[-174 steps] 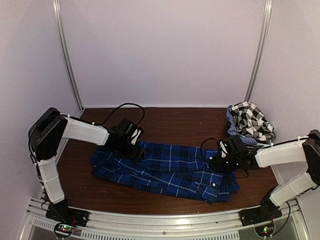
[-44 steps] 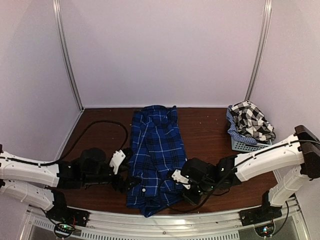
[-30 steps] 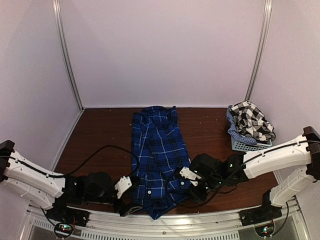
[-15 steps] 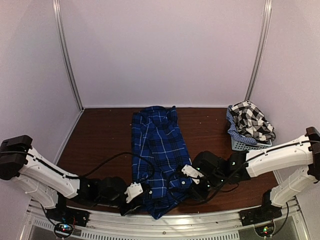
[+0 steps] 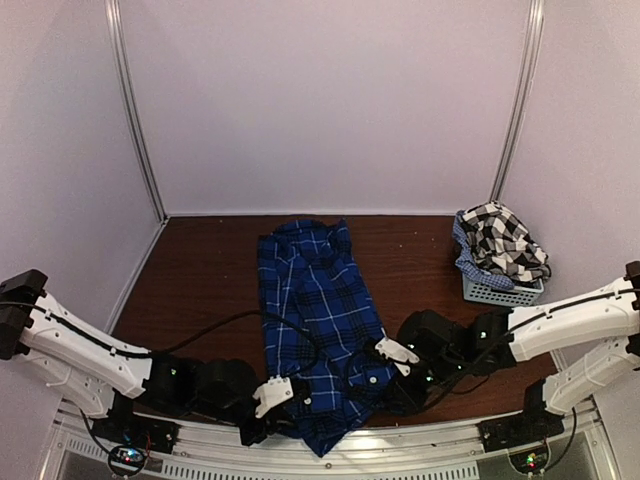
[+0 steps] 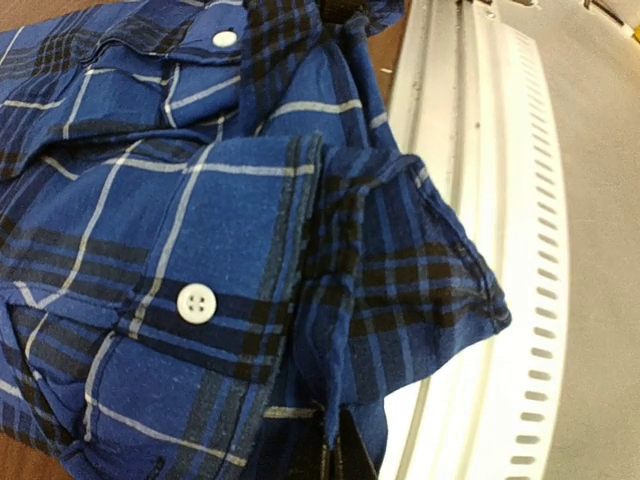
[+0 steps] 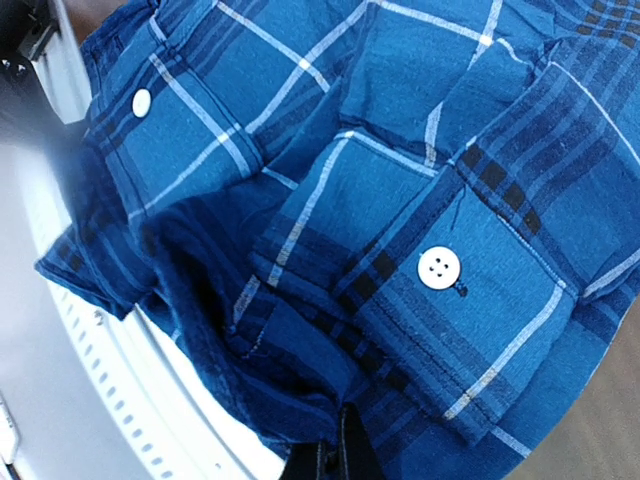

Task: Fold and stack the long sleeve shirts
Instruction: Pick up the rectangle-folded shirt from the center of the board, then fold the rectangle-folded shirt at the center of the board.

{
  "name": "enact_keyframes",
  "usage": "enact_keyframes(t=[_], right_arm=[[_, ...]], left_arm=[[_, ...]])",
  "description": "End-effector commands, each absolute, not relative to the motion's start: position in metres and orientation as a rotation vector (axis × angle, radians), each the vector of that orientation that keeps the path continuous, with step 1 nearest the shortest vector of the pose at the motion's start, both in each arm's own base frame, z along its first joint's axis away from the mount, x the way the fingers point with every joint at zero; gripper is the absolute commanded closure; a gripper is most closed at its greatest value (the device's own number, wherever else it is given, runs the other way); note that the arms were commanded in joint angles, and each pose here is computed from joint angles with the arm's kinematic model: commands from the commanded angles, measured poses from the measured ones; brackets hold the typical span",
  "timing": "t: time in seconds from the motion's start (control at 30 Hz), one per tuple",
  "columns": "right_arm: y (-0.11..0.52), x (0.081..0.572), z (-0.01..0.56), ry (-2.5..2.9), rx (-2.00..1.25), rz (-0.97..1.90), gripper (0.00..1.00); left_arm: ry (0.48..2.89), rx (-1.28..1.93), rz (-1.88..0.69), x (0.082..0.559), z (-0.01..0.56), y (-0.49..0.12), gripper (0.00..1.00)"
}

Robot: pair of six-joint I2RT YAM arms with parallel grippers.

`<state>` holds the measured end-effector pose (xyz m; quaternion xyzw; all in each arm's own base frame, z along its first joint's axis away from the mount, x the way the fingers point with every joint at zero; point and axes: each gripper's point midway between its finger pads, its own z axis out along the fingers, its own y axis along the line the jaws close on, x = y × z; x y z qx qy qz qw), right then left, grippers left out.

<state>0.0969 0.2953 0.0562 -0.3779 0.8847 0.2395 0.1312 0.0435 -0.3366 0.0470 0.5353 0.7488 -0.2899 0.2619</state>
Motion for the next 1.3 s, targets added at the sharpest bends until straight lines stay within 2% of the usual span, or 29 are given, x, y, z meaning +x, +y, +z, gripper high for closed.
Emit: enact_keyframes(t=[0.0, 0.1, 0.27, 0.5, 0.67, 0.87, 1.03, 1.27], right_arm=[[0.293, 0.068, 0.067, 2.623, -1.073, 0.801, 1.00], [0.292, 0.069, 0.082, 2.594, -1.060, 0.800, 1.00], [0.301, 0.100, 0.113, 2.506, -1.064, 0.690, 1.00], [0.310, 0.185, 0.126, 2.503, -1.041, 0.571, 1.00], [0.319, 0.242, 0.127, 2.519, -1.066, 0.512, 1.00], [0.328, 0.308, 0.116, 2.551, -1.086, 0.512, 1.00], [0.329, 0.348, 0.081, 2.632, -1.113, 0.476, 0.97], [0.345, 0.383, 0.071, 2.612, -1.116, 0.507, 0.89]], left_arm=[[2.090, 1.480, -0.947, 0.015, 0.063, -0.342, 1.00], [2.086, 1.450, -0.972, 0.017, 0.077, -0.345, 1.00], [2.041, 1.306, -1.073, 0.046, 0.112, -0.348, 1.00], [2.038, 0.988, -1.080, 0.134, 0.151, -0.322, 1.00], [2.141, 0.775, -0.957, 0.207, 0.146, -0.297, 1.00], [2.264, 0.669, -0.854, 0.269, 0.125, -0.287, 1.00], [2.359, 0.607, -0.804, 0.301, 0.100, -0.277, 1.00], [2.452, 0.553, -0.723, 0.324, 0.074, -0.264, 1.00]])
